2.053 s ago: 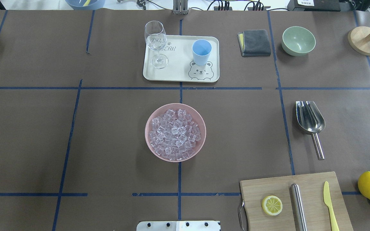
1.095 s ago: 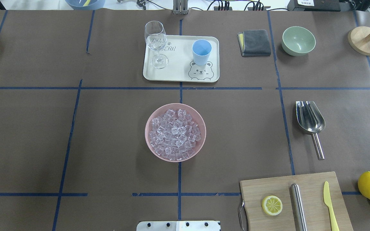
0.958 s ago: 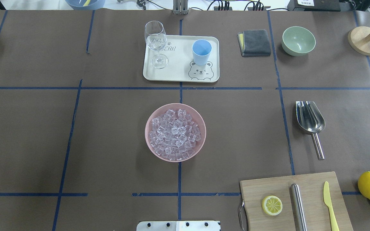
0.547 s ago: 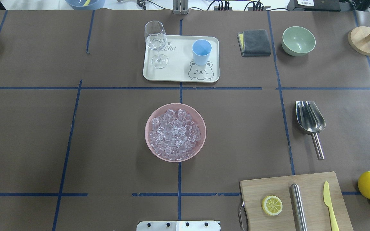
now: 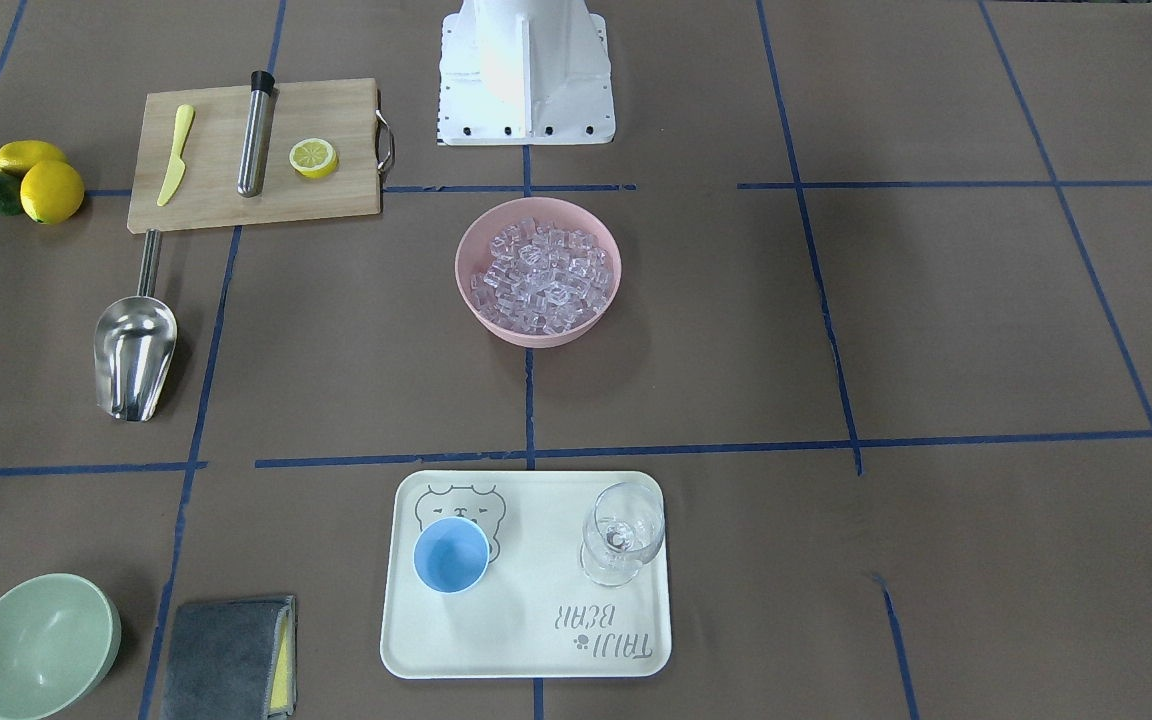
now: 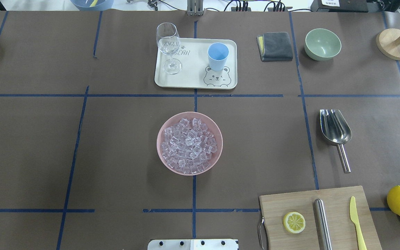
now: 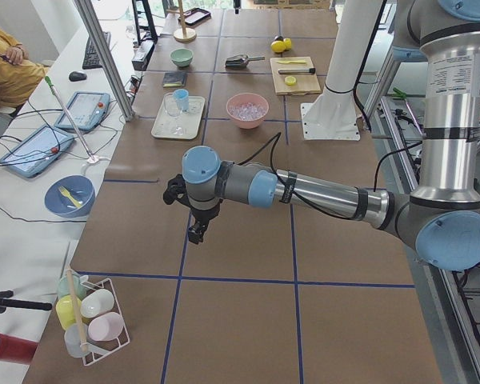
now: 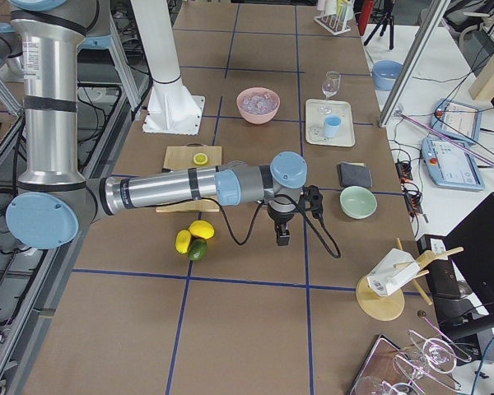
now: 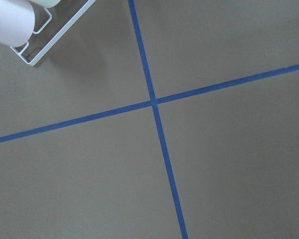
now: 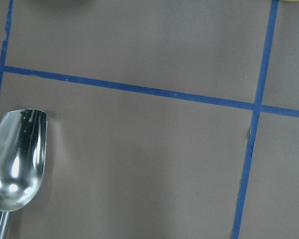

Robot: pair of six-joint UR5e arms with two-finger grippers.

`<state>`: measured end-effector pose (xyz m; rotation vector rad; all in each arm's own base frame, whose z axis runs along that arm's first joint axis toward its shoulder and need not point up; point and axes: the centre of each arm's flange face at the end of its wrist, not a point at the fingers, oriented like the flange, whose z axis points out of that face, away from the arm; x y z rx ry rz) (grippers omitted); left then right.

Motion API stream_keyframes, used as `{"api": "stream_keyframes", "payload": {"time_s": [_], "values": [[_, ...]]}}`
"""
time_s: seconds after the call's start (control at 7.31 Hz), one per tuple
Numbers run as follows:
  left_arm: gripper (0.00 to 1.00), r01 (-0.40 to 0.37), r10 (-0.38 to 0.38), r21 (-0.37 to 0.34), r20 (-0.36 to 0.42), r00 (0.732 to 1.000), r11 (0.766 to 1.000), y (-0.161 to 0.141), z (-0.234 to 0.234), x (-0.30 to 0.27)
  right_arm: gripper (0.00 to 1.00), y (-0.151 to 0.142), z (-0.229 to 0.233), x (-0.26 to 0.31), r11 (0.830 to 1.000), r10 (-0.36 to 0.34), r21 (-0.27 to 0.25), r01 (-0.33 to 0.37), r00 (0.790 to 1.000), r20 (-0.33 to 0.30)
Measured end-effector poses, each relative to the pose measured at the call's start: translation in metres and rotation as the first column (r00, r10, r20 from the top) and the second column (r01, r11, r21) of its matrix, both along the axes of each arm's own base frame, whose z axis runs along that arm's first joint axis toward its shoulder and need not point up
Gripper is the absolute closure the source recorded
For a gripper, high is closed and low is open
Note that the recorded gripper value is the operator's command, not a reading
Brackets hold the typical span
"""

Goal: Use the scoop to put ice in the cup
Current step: 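Move the left gripper beside the pink bowl while the right gripper approaches the metal scoop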

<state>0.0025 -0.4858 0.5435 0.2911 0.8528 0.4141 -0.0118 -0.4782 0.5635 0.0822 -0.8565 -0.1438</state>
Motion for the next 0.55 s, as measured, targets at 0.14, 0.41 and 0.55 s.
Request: {"api": "stream_keyframes", "payload": {"time_s": [0.14, 0.41, 0.55], "values": [[0.00, -0.082, 0.086, 0.110, -0.025, 0.996, 0.990, -0.001, -0.014, 0.041, 0.00, 0.000, -0.002, -0.006, 1.000, -0.013, 0.011, 0.013, 1.000, 0.007], [0.00, -0.197, 0.230, 0.336, -0.060, 0.971, 0.921, 0.008, -0.042, 0.107, 0.00, 0.001, -0.006, -0.017, 0.999, -0.037, 0.022, 0.037, 0.999, 0.038], [0.00, -0.230, 0.297, 0.461, -0.076, 0.952, 0.857, 0.015, -0.056, 0.135, 0.00, 0.002, -0.007, -0.020, 0.999, -0.045, 0.021, 0.044, 0.997, 0.055]]}}
